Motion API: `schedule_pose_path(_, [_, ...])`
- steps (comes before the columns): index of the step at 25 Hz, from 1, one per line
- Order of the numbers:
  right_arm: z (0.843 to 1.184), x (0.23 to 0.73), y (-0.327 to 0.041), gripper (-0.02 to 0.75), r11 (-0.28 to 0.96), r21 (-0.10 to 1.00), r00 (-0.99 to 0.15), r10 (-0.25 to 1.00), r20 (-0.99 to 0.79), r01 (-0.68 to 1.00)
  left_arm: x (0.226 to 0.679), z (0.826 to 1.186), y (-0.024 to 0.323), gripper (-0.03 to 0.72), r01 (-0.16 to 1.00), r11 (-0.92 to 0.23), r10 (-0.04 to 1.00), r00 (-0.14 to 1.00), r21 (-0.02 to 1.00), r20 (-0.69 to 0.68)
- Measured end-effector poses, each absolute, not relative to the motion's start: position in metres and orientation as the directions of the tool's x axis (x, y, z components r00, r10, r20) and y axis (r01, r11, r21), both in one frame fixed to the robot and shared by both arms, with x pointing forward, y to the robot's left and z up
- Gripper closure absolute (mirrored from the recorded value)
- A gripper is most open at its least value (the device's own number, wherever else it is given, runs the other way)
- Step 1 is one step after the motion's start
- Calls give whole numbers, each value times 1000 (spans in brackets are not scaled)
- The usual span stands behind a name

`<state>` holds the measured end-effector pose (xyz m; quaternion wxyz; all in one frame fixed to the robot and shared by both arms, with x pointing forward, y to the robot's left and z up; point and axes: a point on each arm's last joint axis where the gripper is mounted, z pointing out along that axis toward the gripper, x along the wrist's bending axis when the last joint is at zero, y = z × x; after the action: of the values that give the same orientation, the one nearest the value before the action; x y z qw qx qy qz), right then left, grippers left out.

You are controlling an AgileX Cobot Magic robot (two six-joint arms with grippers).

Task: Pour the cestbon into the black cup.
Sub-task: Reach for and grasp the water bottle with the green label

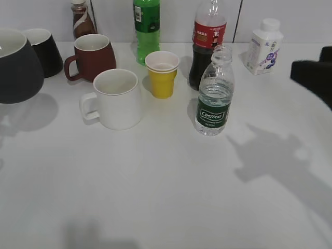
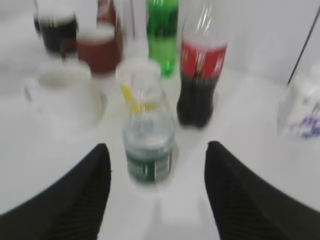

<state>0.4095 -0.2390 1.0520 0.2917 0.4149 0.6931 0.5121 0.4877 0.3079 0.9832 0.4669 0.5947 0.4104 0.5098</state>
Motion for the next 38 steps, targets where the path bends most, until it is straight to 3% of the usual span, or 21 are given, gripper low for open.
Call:
schedule_pose_path(4, [1052, 426, -228, 305, 254, 884, -516, 856, -16, 394, 487, 984, 308, 645, 10, -228, 964, 143, 974, 224])
schedule_pose_path(7, [1046, 438, -227, 346, 116, 854, -356, 931, 84, 507, 487, 984, 308, 645, 10, -228, 964, 143, 974, 224])
schedule_pose_path(9, [1046, 439, -225, 356, 0, 924, -285, 951, 117, 381, 487, 984, 308, 645, 10, -228, 964, 143, 974, 225])
schedule_pose_path(12, [1029, 422, -215, 358, -70, 979, -334, 933, 132, 190, 487, 984, 308, 645, 9, -229, 964, 144, 973, 226])
schedule_pose_path(15, [998, 410, -207, 296, 21, 980, -415, 907, 64, 198, 487, 984, 308, 645, 9, -229, 964, 144, 973, 226])
schedule_pose_path(18, [978, 416, -201, 134, 85, 968, -442, 897, 28, 234, 487, 984, 308, 645, 9, -231, 963, 146, 973, 227])
schedule_pose_path(20, [972, 424, -196, 83, 91, 971, -445, 895, 18, 223, 487, 984, 308, 645, 9, -231, 963, 146, 973, 227])
schedule_pose_path(27, [950, 463, -171, 57, 123, 961, -458, 889, 4, 247, 487, 984, 307, 645, 9, -232, 962, 147, 973, 228])
schedule_pose_path(33, [925, 505, -147, 66, 74, 945, -434, 898, 75, 318, 486, 983, 301, 645, 2, -253, 946, 210, 967, 247])
schedule_pose_path(35, [915, 517, -139, 140, 75, 934, -426, 900, 88, 350, 485, 984, 298, 645, 0, -243, 940, 246, 970, 235])
schedule_pose_path(37, [912, 522, -136, 281, 81, 929, -430, 899, 90, 362, 482, 987, 295, 645, 2, -241, 934, 272, 970, 232])
schedule_pose_path(38, [912, 523, -135, 278, 85, 929, -436, 896, 87, 361, 480, 990, 293, 645, -4, -250, 929, 282, 968, 241])
